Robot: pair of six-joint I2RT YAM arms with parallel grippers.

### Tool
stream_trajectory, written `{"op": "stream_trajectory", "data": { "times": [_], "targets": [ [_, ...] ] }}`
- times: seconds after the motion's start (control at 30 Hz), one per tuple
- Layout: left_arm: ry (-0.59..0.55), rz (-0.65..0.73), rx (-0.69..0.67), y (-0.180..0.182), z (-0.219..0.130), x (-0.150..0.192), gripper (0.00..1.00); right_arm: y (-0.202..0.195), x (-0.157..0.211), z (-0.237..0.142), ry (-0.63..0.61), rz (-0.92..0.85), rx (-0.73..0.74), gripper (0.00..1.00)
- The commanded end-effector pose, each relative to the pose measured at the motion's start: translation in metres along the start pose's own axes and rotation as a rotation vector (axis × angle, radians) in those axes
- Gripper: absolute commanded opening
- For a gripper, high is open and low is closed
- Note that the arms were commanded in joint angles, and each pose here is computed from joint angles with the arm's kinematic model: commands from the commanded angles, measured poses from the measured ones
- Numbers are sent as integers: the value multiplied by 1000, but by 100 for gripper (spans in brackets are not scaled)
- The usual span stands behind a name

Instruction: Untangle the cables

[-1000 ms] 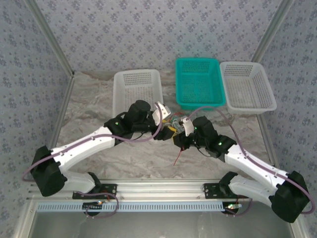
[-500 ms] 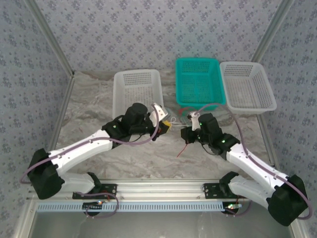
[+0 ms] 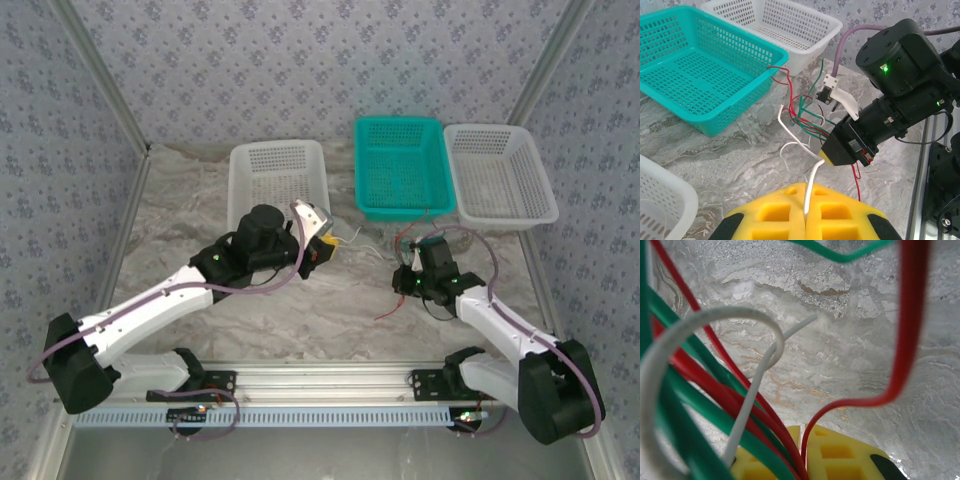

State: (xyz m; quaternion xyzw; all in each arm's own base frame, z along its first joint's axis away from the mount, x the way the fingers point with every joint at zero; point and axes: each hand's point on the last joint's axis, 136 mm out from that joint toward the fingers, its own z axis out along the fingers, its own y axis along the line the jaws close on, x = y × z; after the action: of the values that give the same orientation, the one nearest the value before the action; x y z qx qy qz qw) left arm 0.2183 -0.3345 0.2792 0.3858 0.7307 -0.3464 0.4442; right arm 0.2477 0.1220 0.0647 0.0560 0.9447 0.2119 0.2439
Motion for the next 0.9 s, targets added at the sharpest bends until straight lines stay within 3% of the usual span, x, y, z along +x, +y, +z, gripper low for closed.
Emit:
{"op": "stream_trajectory", "data": {
  "times": [0.0,0.23,0.4,0.53,0.73,0.87],
  "targets": [
    [-78,-10,14,-4,-9,-25,0,4,-4,-6,-24,21,-23,0],
    [-124,-96,-109,19,-30,-35,0,-8,-5,-11,-60,57,10,0],
    [-198,-238,-358,74,-83,-42,0,-30,1,-11,-55,121,65,0],
    [-210,-333,-573,117,-133,-30,0,-39,4,-10,-45,160,71,0],
    [-291,-402,-609,129,-172,-31,0,-46,4,-9,-46,200,80,0],
    [-355,-385,-555,121,-182,-54,0,-45,3,-9,-53,225,64,0]
  ]
}}
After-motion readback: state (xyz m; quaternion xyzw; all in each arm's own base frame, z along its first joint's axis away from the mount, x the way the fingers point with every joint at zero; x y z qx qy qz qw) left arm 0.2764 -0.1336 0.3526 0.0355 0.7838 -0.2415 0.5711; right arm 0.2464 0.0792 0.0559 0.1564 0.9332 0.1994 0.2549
